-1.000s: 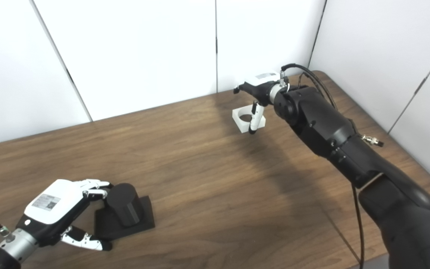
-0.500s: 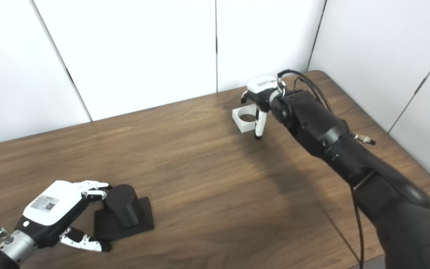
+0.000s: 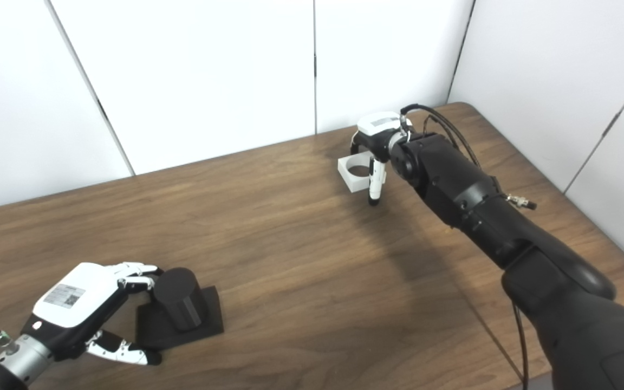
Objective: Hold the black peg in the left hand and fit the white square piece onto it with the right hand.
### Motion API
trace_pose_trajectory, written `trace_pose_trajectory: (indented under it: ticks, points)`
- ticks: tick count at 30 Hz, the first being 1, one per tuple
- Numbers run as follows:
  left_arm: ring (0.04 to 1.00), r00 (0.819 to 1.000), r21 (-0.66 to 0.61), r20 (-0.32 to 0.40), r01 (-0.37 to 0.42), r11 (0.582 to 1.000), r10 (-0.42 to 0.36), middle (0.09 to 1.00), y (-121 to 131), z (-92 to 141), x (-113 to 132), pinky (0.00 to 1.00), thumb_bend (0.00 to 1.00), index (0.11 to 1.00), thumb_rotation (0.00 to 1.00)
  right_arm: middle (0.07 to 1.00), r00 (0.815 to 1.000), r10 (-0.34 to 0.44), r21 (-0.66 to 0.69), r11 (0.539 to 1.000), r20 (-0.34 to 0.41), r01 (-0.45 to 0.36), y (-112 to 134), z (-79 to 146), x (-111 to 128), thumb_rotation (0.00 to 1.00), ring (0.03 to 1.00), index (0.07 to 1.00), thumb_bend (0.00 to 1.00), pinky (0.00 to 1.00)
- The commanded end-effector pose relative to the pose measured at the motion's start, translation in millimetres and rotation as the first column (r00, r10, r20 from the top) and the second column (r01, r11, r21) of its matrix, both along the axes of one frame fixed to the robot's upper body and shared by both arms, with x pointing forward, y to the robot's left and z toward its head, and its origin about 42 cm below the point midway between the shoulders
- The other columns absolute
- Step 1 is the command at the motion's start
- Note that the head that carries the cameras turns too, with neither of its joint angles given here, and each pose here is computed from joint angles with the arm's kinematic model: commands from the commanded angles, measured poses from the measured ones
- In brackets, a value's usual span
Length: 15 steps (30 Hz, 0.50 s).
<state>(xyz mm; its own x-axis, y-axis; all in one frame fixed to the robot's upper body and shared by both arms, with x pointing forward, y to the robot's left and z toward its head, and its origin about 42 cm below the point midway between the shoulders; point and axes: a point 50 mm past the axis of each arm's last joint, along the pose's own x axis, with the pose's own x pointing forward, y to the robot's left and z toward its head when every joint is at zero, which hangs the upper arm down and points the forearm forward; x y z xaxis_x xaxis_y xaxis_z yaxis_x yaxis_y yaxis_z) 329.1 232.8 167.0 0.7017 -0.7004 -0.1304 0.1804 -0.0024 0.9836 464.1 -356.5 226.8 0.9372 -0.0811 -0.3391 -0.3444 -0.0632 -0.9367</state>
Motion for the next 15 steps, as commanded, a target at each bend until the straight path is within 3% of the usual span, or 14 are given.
trace_pose_trajectory:
  ticks: [1,9,10,12,15]
  points:
    - [0.828,1.0,0.089,-0.025,-0.001,0.996,0.004,0.829,16,-2,-3,0.7,0.52,0.487,0.06,0.862,1.0,-0.003,-0.022,1.0,0.028,0.004,-8,10,5,0.15,0.865,0.738,0.81,0.75]
    - [0.821,1.0,0.083,-0.016,-0.001,0.997,0.002,0.824,18,-1,-5,0.69,0.52,0.487,0.06,0.822,0.999,-0.026,-0.029,0.999,0.022,0.027,-20,6,5,0.17,0.824,0.624,0.8,0.72]
    - [0.819,1.0,0.079,-0.014,-0.002,0.997,0.003,0.823,18,0,-5,0.69,0.52,0.487,0.06,0.814,0.999,-0.029,-0.03,0.999,0.022,0.03,-21,6,5,0.15,0.82,0.535,0.61,0.73]
    - [0.817,1.0,0.075,-0.011,-0.003,0.997,0.004,0.821,19,0,-5,0.69,0.52,0.487,0.06,0.804,0.999,-0.03,-0.03,0.999,0.024,0.031,-23,6,4,0.15,0.813,0.502,0.55,0.73]
    - [0.816,1.0,0.074,-0.008,-0.004,0.997,0.005,0.82,20,0,-6,0.69,0.52,0.486,0.06,0.788,1.0,-0.017,-0.035,0.999,0.024,0.018,-24,7,2,0.15,0.806,0.488,0.53,0.72]
